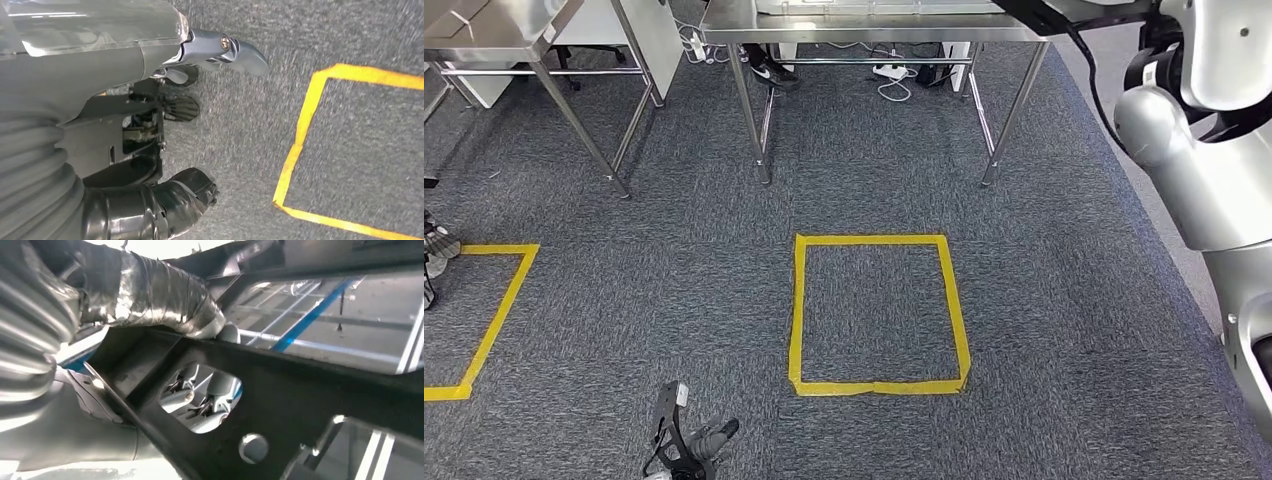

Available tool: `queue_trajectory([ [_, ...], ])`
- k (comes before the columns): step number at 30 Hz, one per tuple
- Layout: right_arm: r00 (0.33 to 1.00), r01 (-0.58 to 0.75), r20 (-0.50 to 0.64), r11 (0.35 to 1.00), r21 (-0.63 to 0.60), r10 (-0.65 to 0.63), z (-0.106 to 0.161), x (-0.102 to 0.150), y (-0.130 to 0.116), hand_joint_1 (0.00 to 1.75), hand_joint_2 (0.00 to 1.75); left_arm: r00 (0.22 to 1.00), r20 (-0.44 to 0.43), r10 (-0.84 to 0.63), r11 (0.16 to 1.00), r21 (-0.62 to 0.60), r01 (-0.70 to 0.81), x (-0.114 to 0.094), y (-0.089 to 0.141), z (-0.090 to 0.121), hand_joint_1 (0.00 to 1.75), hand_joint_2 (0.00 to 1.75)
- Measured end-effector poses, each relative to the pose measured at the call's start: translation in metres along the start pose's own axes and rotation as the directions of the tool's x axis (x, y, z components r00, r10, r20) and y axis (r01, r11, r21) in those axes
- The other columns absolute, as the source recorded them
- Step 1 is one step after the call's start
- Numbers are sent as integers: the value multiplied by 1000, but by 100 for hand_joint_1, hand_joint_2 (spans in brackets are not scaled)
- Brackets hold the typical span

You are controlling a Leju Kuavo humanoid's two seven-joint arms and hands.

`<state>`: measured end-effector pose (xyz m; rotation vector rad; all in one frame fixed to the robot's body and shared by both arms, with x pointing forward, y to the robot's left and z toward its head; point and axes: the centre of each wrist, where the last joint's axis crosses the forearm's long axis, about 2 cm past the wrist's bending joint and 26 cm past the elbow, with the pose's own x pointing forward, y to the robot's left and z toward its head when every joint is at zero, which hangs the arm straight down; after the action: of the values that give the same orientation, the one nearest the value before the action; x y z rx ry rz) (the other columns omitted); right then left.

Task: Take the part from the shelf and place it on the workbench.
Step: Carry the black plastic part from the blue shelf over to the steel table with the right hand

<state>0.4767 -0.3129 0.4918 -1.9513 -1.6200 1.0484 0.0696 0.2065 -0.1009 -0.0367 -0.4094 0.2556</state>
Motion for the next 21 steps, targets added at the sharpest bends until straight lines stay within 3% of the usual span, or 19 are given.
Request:
queue_trajectory([
  [8,1000,-23,8,996,82,22,-1,-2,6,175,175,1000,-28,3,1000,17,-3,-1,-1,0,0,175],
  [21,999,-27,22,994,102,25,-5,8,5,175,175,999,-32,-4,1000,19,5,0,-1,0,0,175],
])
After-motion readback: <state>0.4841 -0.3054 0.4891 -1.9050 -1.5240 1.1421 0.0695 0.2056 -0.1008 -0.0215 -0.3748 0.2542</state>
